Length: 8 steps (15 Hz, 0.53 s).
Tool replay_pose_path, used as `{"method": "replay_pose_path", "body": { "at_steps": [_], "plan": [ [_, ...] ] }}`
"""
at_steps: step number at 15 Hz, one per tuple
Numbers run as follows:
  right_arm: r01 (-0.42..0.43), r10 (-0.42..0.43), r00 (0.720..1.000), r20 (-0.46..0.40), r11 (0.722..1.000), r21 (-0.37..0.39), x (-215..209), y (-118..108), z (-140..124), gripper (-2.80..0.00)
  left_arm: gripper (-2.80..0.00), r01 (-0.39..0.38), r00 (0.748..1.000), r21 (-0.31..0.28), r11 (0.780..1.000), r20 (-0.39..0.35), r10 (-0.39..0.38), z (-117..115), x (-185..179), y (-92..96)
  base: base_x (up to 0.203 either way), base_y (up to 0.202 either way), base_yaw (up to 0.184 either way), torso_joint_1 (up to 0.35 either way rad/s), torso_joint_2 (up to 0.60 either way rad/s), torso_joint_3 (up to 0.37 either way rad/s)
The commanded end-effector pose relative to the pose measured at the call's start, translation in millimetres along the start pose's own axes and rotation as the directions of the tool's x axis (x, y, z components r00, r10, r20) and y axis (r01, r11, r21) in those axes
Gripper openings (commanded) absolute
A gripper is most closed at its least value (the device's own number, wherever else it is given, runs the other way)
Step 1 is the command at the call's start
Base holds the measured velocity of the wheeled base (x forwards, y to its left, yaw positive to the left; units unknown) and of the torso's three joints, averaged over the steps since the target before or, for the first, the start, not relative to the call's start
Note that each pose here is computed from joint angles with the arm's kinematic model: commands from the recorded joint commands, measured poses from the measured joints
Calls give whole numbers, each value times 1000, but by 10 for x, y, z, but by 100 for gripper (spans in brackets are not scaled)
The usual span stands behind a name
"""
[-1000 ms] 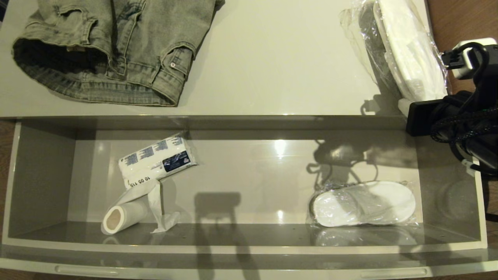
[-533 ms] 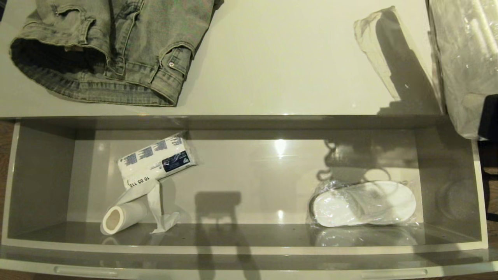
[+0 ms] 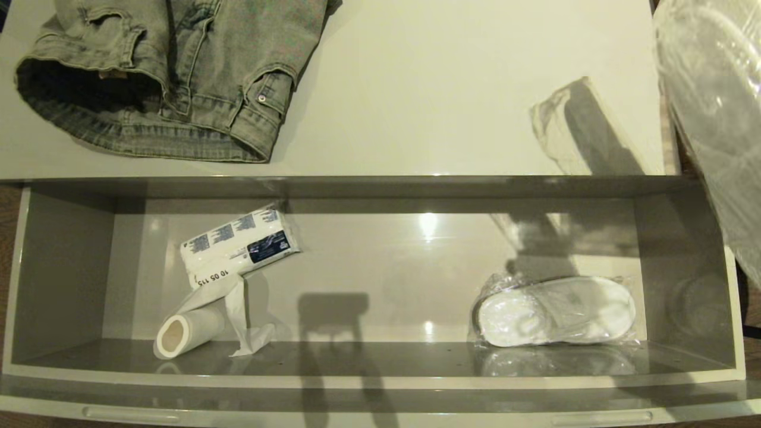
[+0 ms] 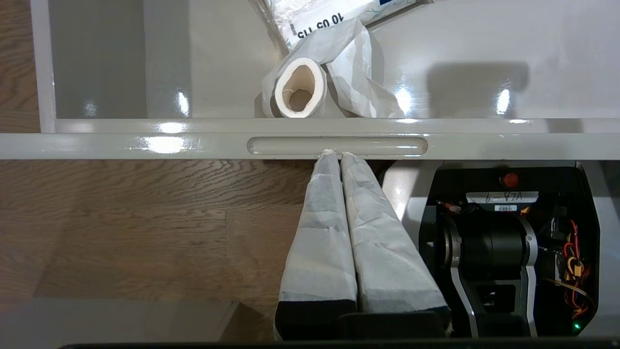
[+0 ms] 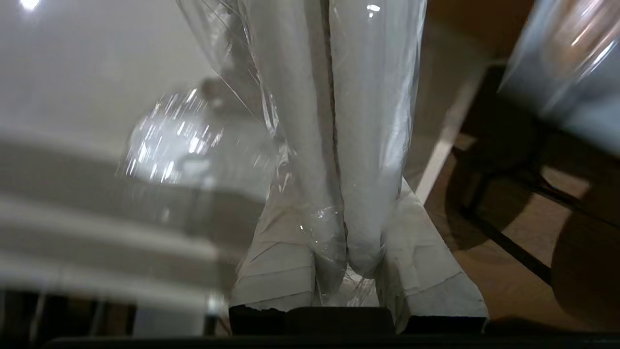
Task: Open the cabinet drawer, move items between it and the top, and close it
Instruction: Put the disposable slippers in the drawer
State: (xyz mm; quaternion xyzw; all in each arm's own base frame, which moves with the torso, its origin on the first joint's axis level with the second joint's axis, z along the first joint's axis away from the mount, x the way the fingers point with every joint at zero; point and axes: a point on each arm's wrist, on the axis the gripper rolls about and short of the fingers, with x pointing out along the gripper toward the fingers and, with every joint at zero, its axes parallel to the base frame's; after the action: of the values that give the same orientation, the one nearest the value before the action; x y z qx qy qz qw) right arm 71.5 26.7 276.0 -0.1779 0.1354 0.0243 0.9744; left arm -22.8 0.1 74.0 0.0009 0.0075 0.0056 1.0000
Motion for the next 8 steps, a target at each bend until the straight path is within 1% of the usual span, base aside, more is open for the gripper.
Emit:
{"method": "replay_pose_path", "body": {
  "at_steps": [1,2,3,4,6,8],
  "plan": [
    [-68,71,997,32,995,-72,-362,-90,-370,-280,-280,-1,1000,0,1000,-2,1,0,1,0,0,0,0,0,0,0],
    [-107,110,994,13,987,-121,-426,-80,-536,-280,-280,-1,1000,0,1000,-2,1,0,1,0,0,0,0,0,0,0],
    [-149,149,989,-14,971,-185,-468,-65,-674,-280,-280,-1,1000,0,1000,-2,1,0,1,0,0,0,0,0,0,0],
    [-175,170,985,-38,959,-225,-473,-51,-734,-280,-280,-1,1000,0,1000,-2,1,0,1,0,0,0,0,0,0,0],
    [-227,215,974,-73,939,-260,-432,-15,-754,-280,-280,-1,1000,0,1000,-2,1,0,1,0,0,0,0,0,0,0],
    [-296,274,955,-116,910,-290,-364,40,-776,-280,-280,-1,1000,0,1000,-2,1,0,1,0,0,0,0,0,0,0]
  ]
}}
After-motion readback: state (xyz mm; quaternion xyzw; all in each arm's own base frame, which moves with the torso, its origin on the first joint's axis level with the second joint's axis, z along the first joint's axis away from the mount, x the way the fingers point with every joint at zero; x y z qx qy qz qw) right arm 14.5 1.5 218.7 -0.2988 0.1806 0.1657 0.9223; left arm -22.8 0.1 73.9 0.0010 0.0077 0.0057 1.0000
